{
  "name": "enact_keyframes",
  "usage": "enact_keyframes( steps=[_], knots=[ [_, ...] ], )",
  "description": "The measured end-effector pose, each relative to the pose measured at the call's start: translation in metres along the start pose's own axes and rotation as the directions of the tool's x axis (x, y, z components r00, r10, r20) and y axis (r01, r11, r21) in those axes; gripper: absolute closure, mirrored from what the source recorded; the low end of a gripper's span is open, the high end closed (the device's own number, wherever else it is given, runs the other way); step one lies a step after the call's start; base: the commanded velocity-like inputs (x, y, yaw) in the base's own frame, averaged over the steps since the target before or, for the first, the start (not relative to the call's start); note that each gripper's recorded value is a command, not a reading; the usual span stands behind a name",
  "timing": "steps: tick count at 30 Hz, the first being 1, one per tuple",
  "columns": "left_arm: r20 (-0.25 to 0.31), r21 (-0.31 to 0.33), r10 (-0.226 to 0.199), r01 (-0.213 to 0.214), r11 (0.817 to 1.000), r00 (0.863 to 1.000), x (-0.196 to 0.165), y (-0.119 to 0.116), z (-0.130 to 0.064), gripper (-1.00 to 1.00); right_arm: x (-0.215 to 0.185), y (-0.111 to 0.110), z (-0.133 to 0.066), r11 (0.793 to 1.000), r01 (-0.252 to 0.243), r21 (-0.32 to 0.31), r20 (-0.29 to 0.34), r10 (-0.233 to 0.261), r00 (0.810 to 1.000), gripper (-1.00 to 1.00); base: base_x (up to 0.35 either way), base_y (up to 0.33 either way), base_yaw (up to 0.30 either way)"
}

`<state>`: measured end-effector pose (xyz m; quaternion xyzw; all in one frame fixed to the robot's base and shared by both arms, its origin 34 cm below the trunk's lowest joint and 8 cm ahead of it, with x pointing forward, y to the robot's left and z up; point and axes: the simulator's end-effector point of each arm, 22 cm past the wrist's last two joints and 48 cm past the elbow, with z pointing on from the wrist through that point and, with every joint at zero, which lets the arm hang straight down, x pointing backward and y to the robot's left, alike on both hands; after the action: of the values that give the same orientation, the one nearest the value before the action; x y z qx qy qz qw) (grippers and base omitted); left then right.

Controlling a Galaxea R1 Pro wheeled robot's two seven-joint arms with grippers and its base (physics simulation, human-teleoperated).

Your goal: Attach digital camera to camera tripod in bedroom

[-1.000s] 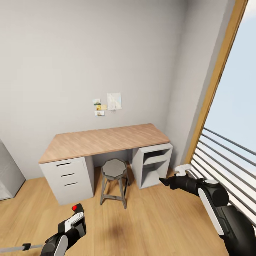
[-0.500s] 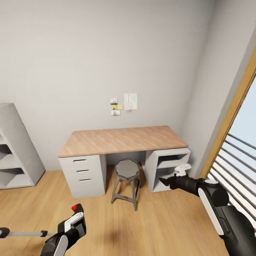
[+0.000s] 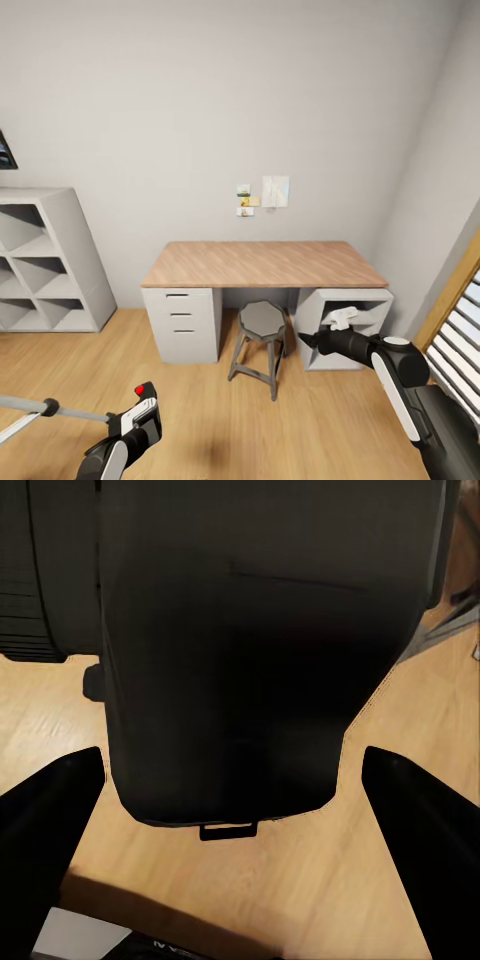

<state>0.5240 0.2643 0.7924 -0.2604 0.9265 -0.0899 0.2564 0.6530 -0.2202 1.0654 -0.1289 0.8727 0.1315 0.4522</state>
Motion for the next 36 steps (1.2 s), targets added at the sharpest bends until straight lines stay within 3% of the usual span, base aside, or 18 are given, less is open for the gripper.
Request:
enact_keyframes(
  steps=[17, 36],
  knots=[
    [0.001, -0.006, 0.002, -0.002, 1.000, 1.000, -0.0002, 0.0012, 0.0000, 1.00, -0.0038, 0.0008, 0.0002, 1.000, 0.007, -0.002, 0.018, -0.007, 1.000, -1.00, 0.001, -0.013, 0.264],
    [0.001, -0.017, 0.005, -0.005, 1.000, 1.000, -0.0002, 0.0037, 0.0000, 1.00, -0.0040, 0.0008, 0.0002, 1.000, 0.008, -0.002, 0.019, -0.008, 1.000, -1.00, 0.000, -0.209, 0.263]
  ],
)
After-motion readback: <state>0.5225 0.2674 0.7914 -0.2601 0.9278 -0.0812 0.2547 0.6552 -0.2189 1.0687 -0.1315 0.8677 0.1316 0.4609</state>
